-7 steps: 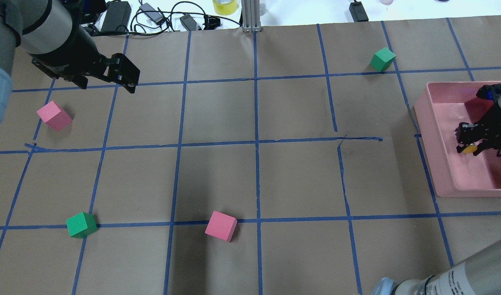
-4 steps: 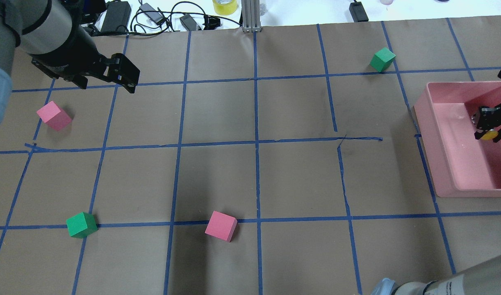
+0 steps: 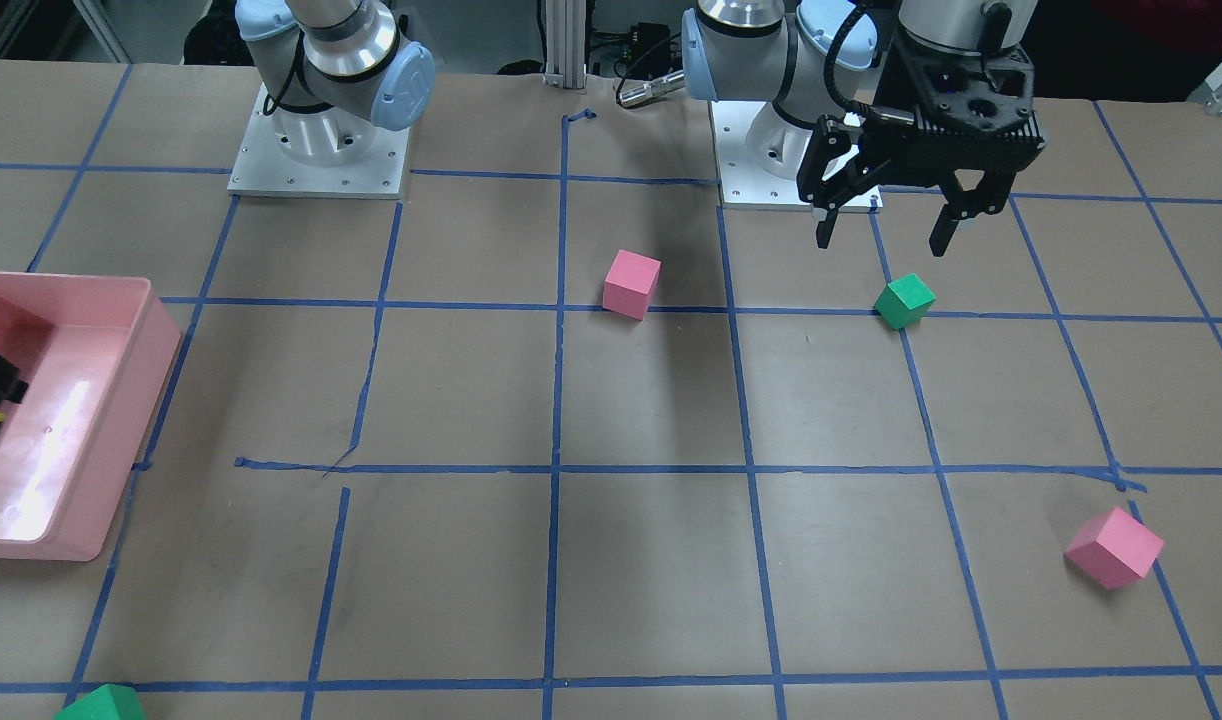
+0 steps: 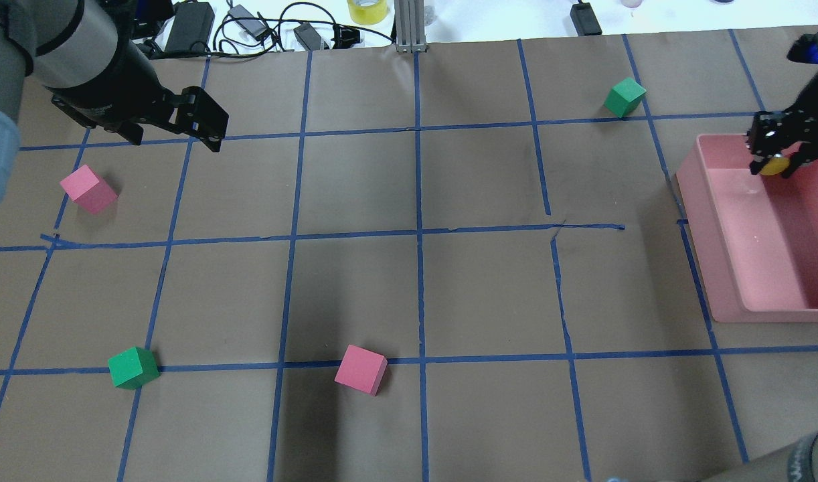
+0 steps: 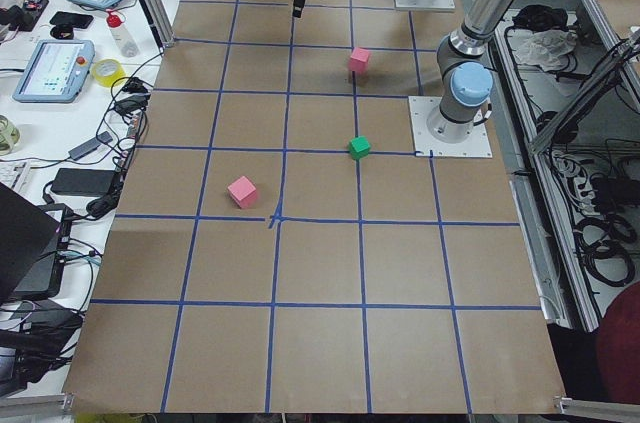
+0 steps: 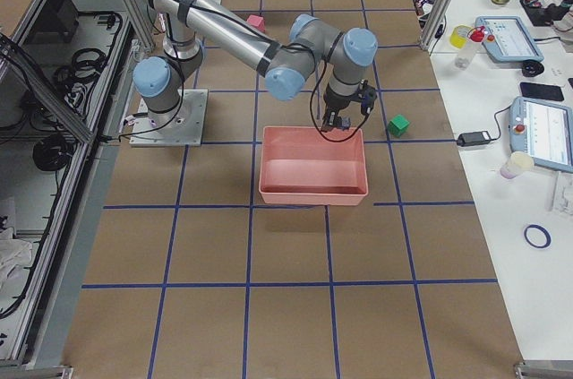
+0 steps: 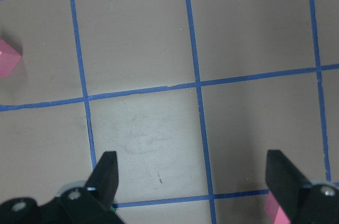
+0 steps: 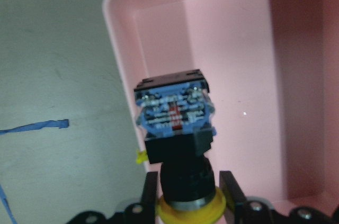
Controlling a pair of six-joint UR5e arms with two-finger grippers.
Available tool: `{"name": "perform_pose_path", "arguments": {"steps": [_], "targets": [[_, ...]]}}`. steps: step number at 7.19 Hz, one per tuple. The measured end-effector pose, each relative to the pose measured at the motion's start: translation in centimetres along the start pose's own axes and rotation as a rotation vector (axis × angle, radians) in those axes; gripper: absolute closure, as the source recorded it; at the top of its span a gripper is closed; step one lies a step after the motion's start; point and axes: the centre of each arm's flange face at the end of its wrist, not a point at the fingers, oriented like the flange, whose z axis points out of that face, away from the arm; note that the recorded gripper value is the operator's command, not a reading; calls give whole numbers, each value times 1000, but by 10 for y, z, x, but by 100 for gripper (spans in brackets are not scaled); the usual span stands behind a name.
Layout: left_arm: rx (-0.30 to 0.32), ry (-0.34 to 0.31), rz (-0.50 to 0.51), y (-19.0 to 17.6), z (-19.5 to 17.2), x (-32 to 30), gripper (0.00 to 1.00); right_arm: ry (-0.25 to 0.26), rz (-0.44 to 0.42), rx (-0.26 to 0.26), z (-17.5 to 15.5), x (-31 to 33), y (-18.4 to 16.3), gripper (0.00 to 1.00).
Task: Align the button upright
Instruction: 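Lift the button out of the tray and carry it to the table center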
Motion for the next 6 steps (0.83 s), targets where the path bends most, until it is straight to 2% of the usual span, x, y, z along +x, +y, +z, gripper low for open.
{"name": "perform_pose_path", "arguments": {"steps": [2, 3, 5, 6], "targets": [[0, 0, 0, 0, 0, 0, 0, -1, -50, 57, 8, -130, -7, 100], [0, 0, 0, 0, 0, 0, 0, 0, -64, 98, 32, -199, -13, 100], [0, 0, 0, 0, 0, 0, 0, -42, -68, 134, 78, -314, -11, 100], [0, 0, 0, 0, 1, 0, 0, -68, -81, 138, 86, -355, -5, 100]]}}
